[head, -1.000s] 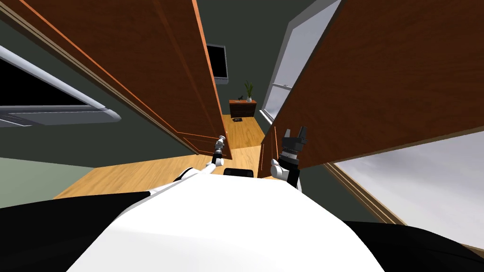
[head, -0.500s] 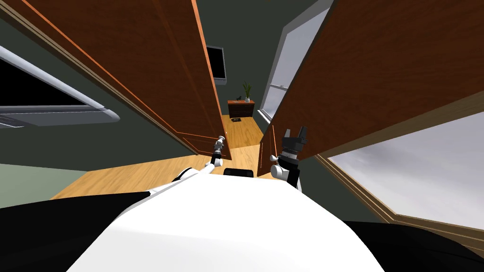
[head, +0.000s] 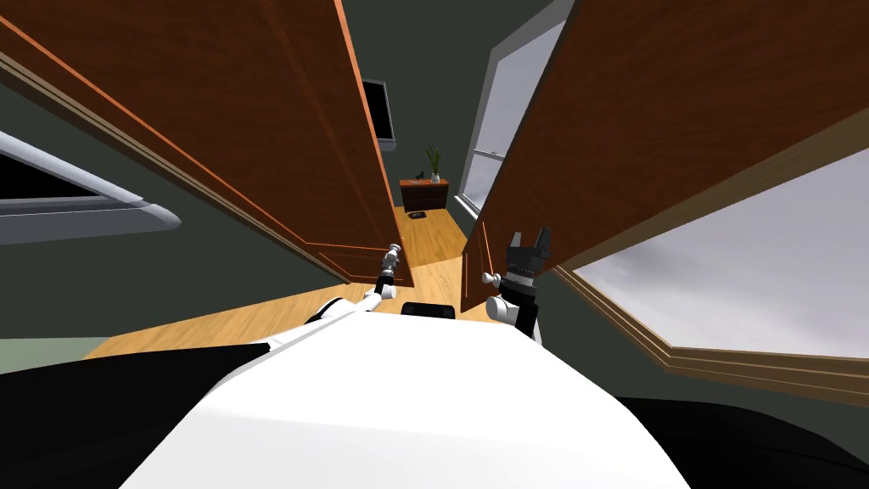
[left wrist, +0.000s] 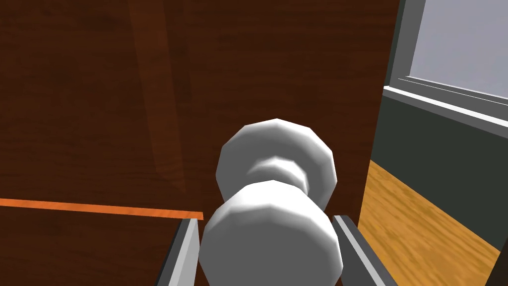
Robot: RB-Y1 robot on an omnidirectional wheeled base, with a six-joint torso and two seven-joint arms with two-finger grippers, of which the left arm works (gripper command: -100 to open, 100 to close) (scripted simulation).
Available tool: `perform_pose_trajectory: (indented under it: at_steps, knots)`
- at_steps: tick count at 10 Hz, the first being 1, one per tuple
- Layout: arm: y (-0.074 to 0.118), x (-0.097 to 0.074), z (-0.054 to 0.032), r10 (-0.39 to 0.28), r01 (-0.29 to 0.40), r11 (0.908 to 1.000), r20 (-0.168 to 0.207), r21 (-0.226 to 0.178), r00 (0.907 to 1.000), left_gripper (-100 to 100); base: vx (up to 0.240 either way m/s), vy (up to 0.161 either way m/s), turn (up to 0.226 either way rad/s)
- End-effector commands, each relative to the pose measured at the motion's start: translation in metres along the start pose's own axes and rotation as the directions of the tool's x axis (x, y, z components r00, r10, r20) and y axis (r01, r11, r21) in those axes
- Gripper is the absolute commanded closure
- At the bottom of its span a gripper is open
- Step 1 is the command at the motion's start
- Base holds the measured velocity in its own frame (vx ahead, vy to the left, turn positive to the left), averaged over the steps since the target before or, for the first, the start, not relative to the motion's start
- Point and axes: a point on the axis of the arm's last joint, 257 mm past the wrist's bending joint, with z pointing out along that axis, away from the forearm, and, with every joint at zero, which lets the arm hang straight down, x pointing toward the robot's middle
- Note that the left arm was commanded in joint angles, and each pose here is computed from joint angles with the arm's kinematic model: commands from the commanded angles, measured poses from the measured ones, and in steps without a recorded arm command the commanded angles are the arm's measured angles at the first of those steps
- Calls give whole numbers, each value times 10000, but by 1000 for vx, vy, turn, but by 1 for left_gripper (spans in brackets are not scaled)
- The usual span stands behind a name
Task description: Pull the door open
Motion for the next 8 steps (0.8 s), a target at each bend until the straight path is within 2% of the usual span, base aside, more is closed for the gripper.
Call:
perform_pose_trajectory:
  at_steps: [1,3,6,7,8]
  knots:
    - [-45,47,18,11,-10,10000,-102,45,9999,100,-5,12,9]
    - [-85,41,16,-28,27,9999,-71,-133,10000,100,131,-5,-132]
    - [-80,36,13,-79,78,9998,-56,-198,10000,100,186,9,-10]
    - [-55,-8,-10,-65,66,9997,55,-218,10000,100,96,-20,6]
    - [-105,24,2,-80,79,9997,-39,-223,10000,100,-77,14,-131]
